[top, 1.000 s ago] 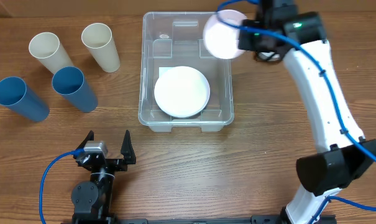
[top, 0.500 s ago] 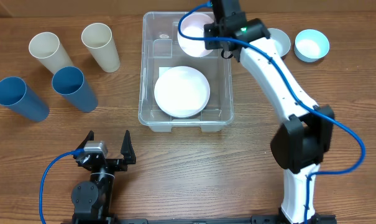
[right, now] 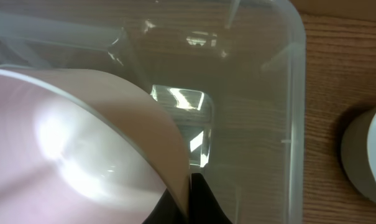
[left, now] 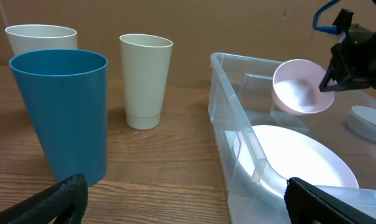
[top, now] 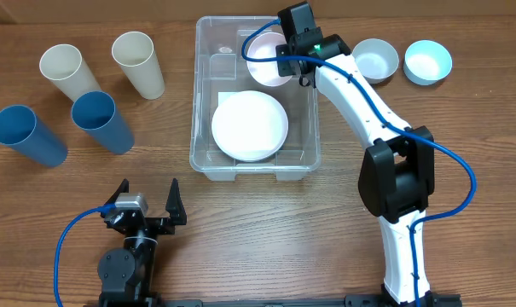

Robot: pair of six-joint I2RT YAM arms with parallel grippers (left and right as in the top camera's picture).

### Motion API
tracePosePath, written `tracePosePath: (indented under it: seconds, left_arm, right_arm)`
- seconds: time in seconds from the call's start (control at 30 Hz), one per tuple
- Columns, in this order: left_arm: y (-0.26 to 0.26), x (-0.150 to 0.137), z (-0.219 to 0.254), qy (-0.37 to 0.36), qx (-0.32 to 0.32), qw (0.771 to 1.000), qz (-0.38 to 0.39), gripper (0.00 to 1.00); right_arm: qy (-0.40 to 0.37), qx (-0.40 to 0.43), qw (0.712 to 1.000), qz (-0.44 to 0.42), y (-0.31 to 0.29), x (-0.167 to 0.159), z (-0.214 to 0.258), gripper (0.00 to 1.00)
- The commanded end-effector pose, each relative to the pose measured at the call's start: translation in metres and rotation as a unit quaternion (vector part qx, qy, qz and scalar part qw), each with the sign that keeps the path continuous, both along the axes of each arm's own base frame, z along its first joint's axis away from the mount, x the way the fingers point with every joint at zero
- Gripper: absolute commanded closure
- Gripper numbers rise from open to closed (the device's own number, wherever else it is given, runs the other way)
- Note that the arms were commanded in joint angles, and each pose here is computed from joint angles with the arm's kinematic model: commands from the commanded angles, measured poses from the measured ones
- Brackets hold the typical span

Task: Pack container
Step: 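Lower the pink bowl into the bin and open the gripper, then move the right gripper to the grey bowl and grasp its rim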

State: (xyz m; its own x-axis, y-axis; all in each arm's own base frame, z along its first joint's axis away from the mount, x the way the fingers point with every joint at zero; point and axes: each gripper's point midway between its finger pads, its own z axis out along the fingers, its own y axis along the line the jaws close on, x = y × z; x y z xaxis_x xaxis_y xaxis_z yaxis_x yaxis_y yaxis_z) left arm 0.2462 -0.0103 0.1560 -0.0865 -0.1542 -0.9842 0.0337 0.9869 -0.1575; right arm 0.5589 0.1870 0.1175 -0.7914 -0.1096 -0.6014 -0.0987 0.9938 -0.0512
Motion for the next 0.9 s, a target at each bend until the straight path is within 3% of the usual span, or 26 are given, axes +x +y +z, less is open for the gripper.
tracePosePath:
  seconds: [0.0,0.4,0.53,0.6,0.67,0.87]
  left_arm:
    - [0.003,0.0,-0.001,-0.001,0.004,1.0,0.008,0.0]
    - [0.003,0.0,-0.001,-0.001,0.004,1.0,0.008,0.0]
    - [0.003,0.0,-0.001,-0.001,0.004,1.0,0.008,0.0]
    - [0.003,0.0,-0.001,-0.001,0.004,1.0,0.008,0.0]
    - [0.003,0.0,-0.001,-0.001,0.004,1.0,0.008,0.0]
    - [0.003,0.0,-0.001,-0.001,0.004,1.0,0.008,0.0]
  right_arm:
    - [-0.021,-0.005,1.0,-0.01,-0.006,0.01,0.009,0.92]
    - [-0.024,-0.014,1.0,-0.008,-0.009,0.011,0.01,0.79]
    - [-0.027,-0.012,1.0,0.0,-0.003,0.008,0.018,0.69]
    - [-0.032,-0.007,0.999,0.007,0.003,0.006,0.034,0.65]
    - [-0.053,0.004,0.998,0.017,0.016,-0.004,0.086,0.63]
    - [-0.089,0.058,0.994,-0.035,-0.001,-0.018,0.164,0.59]
